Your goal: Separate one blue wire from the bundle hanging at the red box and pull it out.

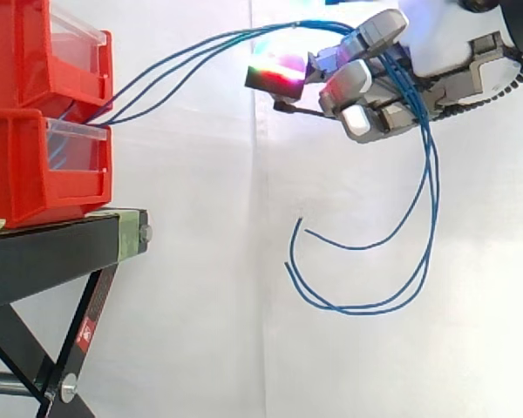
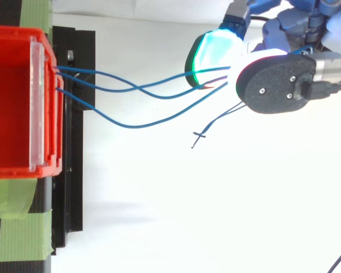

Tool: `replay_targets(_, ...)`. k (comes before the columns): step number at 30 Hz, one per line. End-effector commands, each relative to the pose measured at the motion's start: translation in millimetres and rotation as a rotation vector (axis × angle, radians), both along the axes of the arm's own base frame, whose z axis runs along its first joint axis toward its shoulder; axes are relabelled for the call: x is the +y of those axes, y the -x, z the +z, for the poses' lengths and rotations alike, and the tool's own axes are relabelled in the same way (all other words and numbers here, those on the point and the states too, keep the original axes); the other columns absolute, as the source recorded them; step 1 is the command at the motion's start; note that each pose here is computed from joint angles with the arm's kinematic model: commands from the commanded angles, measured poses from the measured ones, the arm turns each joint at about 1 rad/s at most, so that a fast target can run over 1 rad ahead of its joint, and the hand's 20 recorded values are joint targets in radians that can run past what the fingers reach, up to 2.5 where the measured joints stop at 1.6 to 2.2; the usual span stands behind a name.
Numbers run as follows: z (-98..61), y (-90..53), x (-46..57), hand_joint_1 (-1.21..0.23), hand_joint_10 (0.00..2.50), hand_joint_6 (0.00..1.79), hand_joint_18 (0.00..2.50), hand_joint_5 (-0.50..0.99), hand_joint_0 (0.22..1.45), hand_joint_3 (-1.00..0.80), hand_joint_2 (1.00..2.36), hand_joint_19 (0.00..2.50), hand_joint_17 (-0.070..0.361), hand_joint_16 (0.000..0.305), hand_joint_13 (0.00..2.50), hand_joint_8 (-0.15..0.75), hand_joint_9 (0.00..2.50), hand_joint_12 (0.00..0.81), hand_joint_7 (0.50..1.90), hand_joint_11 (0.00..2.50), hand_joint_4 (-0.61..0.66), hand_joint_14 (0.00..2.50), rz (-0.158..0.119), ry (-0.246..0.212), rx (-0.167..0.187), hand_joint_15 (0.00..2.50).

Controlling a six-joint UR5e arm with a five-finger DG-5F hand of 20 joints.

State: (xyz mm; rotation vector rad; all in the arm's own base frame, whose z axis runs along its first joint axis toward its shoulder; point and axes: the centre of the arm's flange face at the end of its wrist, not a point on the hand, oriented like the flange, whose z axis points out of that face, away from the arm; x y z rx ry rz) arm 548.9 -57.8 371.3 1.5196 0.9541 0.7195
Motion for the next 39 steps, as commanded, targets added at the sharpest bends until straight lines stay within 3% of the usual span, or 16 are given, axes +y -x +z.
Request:
replay_targets(1, 0.3, 0.1, 0.0, -0.77, 1.39, 0.89, 0.96, -0.19, 0.62, -0.39, 1.01, 0.92, 0.116, 0.052, 0.88, 0.318, 0.91, 0.436, 0.88, 1.42, 0.18, 0.57, 0.000, 0.000, -0.001, 1.49)
replay_targets(9, 0.3, 0.1, 0.0, -0.84, 1.44, 0.91, 0.98, -0.20, 0.67, -0.30, 1.02, 0.90, 0.115, 0.051, 0.89, 0.312, 0.88, 0.436, 0.88, 1.39, 0.10, 0.55, 0.000, 0.000, -0.001, 1.51)
replay_targets(23, 0.3, 0.1, 0.0, -0.87, 1.49, 0.92, 0.89, -0.24, 0.76, -0.12, 1.02, 0.87, 0.114, 0.051, 0.82, 0.313, 0.73, 0.439, 0.82, 1.34, 0.21, 0.57, 0.000, 0.000, -0.001, 1.49)
replay_targets(31, 0.3, 0.2, -0.8, -0.87, 1.48, 0.90, 0.86, -0.25, 0.69, -0.26, 1.02, 0.84, 0.115, 0.051, 0.78, 0.314, 0.67, 0.435, 0.81, 1.32, 0.23, 0.47, -0.001, 0.000, -0.001, 1.53)
replay_targets(35, 0.4, -0.1, 0.1, -0.83, 1.50, 0.89, 0.85, -0.25, 0.60, -0.41, 1.01, 0.89, 0.117, 0.052, 0.78, 0.323, 0.69, 0.437, 0.82, 1.31, 0.24, 0.52, 0.000, 0.001, -0.001, 1.50)
replay_targets(39, -0.5, -0.2, 0.1, -0.83, 1.49, 0.89, 0.85, -0.24, 0.59, -0.44, 1.00, 0.89, 0.118, 0.053, 0.78, 0.325, 0.70, 0.442, 0.83, 1.33, 0.24, 0.54, 0.000, 0.000, 0.001, 1.48)
